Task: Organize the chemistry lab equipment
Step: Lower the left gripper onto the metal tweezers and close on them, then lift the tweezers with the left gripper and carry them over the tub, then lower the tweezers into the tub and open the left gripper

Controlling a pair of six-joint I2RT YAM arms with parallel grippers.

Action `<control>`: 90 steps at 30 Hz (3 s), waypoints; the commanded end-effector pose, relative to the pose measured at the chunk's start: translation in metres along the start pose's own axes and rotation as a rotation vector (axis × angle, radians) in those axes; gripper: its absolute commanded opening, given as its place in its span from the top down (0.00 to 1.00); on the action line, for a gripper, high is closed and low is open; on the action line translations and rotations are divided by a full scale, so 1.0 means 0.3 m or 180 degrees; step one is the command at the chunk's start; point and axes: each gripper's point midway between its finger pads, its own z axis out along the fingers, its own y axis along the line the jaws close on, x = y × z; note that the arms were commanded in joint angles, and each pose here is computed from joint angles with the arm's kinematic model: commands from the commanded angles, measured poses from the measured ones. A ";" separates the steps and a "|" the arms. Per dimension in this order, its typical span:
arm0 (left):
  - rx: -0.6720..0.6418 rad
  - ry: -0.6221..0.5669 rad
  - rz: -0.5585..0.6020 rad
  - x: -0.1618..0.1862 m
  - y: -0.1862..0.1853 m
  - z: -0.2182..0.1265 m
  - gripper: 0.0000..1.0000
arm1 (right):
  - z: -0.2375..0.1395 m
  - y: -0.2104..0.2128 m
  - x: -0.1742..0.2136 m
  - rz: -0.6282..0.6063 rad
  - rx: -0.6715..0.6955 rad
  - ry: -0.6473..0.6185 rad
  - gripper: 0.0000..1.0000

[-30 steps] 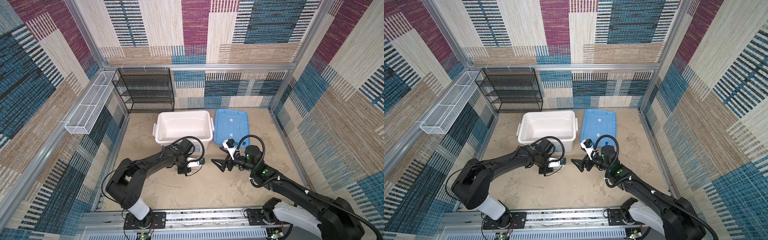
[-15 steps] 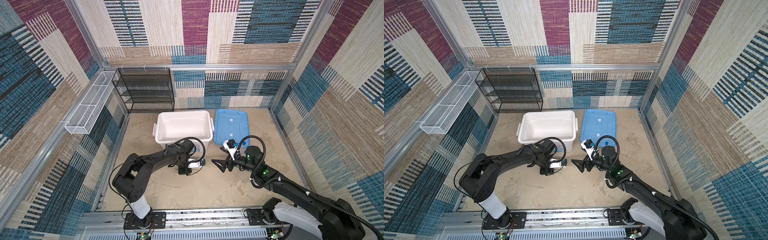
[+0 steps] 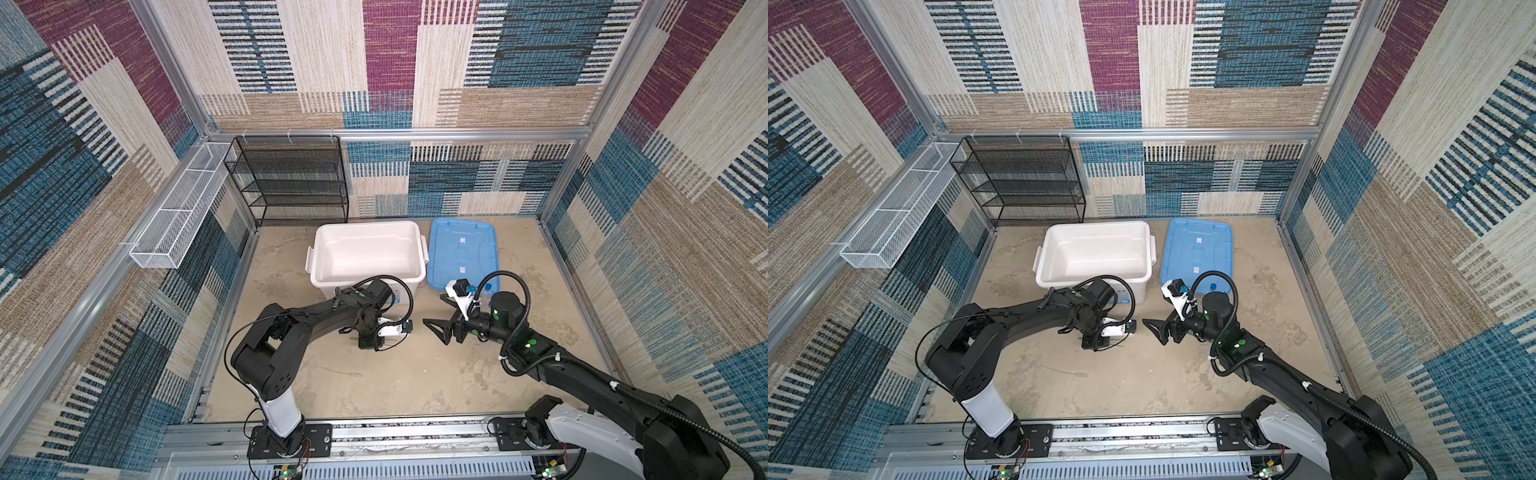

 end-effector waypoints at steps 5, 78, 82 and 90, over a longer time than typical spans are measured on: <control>0.0037 0.0098 0.0073 0.021 -0.031 -0.002 0.83 | -0.001 -0.006 -0.017 -0.0037 0.0042 -0.0057 0.02; -0.0897 -0.0470 0.0614 -0.088 0.845 -0.379 1.00 | 0.292 -0.321 -0.490 -0.0284 0.0350 0.0064 0.09; -0.0828 -0.0418 0.0601 -0.073 0.858 -0.327 1.00 | 0.319 -0.344 -0.471 -0.0343 0.0374 0.0111 0.09; -0.0721 -0.0348 0.0577 -0.058 0.857 -0.255 1.00 | 0.332 -0.347 -0.470 -0.0431 0.0356 0.0077 0.09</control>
